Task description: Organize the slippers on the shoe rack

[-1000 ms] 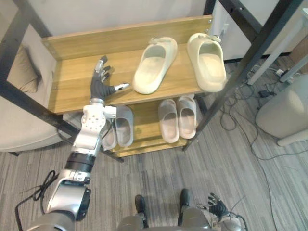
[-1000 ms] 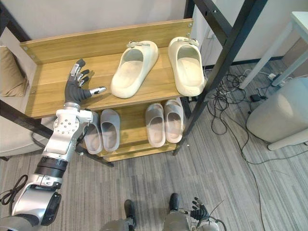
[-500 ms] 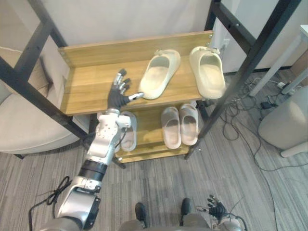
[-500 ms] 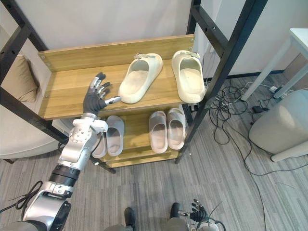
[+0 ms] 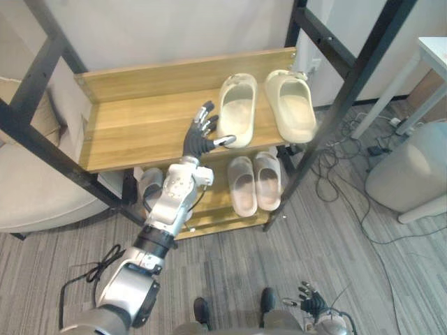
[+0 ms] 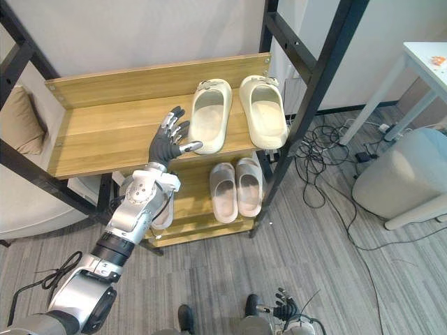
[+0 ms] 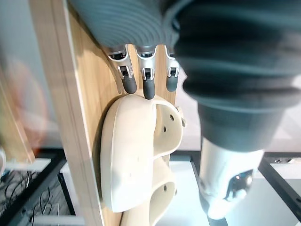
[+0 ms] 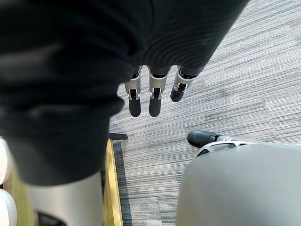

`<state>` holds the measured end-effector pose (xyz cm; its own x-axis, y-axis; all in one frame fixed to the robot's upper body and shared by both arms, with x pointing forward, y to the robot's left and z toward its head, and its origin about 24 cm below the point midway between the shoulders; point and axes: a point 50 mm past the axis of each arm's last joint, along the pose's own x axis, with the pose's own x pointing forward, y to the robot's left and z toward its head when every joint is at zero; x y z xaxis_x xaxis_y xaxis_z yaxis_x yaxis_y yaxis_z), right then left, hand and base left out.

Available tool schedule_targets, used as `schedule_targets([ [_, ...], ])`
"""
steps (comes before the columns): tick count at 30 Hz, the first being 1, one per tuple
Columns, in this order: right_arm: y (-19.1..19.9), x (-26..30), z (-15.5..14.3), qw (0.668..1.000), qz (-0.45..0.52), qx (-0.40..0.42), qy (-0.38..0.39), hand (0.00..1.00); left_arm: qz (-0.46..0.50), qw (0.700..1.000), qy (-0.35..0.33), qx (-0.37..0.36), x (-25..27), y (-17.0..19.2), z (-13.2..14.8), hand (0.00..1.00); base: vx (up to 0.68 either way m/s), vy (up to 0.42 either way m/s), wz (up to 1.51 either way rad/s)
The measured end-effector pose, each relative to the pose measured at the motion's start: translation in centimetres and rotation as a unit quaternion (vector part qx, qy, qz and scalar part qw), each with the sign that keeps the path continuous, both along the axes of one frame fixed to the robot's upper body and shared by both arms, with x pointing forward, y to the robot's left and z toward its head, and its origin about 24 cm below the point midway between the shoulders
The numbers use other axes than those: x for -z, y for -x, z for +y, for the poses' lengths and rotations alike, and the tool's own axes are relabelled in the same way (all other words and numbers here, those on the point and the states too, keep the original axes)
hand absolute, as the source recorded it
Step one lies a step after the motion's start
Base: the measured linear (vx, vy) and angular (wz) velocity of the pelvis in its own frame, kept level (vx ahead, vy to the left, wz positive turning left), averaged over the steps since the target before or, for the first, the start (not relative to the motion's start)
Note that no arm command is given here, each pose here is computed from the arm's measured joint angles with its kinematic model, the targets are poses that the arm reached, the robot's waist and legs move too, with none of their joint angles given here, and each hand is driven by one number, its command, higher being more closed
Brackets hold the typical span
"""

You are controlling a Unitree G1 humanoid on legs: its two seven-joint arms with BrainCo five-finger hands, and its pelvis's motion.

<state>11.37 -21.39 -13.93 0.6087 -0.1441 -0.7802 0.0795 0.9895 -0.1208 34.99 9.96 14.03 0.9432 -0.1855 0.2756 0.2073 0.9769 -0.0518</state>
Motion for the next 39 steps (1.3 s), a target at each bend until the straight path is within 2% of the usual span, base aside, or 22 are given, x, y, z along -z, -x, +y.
schedule_targets([
  [5,0.0,0.0,0.0,1.0,0.001,0.001,0.0,0.0,0.009,0.999,0.035,0.003,-0.3,-0.2,-0.7,0.0,-0.03,-0.007,-0.09],
  [14,0.0,0.0,0.0,1.0,0.001,0.005,-0.001,0.0,0.01,0.999,0.044,0.002,-0.4,-0.3,-0.6,0.0,0.0,-0.001,-0.01],
  [24,0.1,0.0,0.1,1.0,0.001,0.005,-0.004,0.0,0.005,0.999,0.038,-0.034,-0.6,-0.5,1.8,0.0,-0.01,-0.007,0.05],
  [31,0.1,0.1,0.1,1.0,0.002,0.0,-0.006,0.0,-0.015,0.998,0.057,-0.035,0.0,2.1,3.1,0.0,-0.01,-0.007,0.14],
  [39,0.0,0.1,0.3,1.0,0.003,-0.01,-0.009,0.0,-0.003,0.995,0.093,0.034,2.4,7.0,2.5,0.0,0.0,-0.002,0.13],
])
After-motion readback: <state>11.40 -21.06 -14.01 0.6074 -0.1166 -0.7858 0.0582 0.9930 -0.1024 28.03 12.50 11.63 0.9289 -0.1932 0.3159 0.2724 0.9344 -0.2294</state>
